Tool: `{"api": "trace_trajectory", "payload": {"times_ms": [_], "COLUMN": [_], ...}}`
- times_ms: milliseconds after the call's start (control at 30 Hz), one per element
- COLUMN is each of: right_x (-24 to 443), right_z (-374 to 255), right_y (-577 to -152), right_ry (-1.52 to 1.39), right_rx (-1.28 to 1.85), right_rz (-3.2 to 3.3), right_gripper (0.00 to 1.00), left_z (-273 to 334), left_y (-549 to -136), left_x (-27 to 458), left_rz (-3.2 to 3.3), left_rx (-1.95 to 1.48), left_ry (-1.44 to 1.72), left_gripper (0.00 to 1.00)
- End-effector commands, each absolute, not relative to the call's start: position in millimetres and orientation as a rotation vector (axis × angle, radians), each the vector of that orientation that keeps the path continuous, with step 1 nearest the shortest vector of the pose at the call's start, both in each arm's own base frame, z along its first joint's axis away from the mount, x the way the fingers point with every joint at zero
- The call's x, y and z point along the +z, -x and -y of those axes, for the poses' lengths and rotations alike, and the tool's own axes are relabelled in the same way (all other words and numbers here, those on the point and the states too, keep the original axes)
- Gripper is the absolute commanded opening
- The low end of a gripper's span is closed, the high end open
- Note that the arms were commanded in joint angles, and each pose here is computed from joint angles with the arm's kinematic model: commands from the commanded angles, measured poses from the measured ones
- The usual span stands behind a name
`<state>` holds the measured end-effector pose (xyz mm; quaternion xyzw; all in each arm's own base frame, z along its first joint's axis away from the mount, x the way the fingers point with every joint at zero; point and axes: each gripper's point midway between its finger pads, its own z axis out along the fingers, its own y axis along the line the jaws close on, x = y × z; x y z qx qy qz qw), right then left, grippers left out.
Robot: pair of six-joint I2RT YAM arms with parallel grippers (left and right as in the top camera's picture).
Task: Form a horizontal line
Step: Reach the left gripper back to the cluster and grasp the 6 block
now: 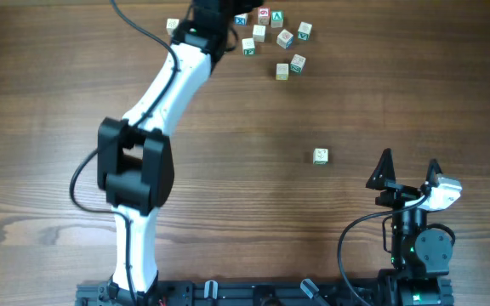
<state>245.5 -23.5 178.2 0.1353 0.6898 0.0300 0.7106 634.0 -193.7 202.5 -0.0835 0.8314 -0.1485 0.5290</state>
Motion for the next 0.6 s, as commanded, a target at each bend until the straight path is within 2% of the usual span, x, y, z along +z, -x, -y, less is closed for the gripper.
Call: {"api": "trace_trajectory", "payload": {"times_ms": [0, 567], "right_x": [179, 179], "right_z": [20, 20], "right_y": [-246, -246], "right_ry": [-0.292, -0.292], "right_rx": [0.084, 0.084], "right_rz": [-1.526, -1.526], "right_gripper": [1.0, 1.0], "left_z": [208, 233], "left_y": [-639, -634], "left_x": [114, 57], "left_rz": [-2.134, -2.244], "left_rx": [-0.253, -0.308], "left_ry": [0.061, 0.004], "left_gripper": [1.0, 0.98]}}
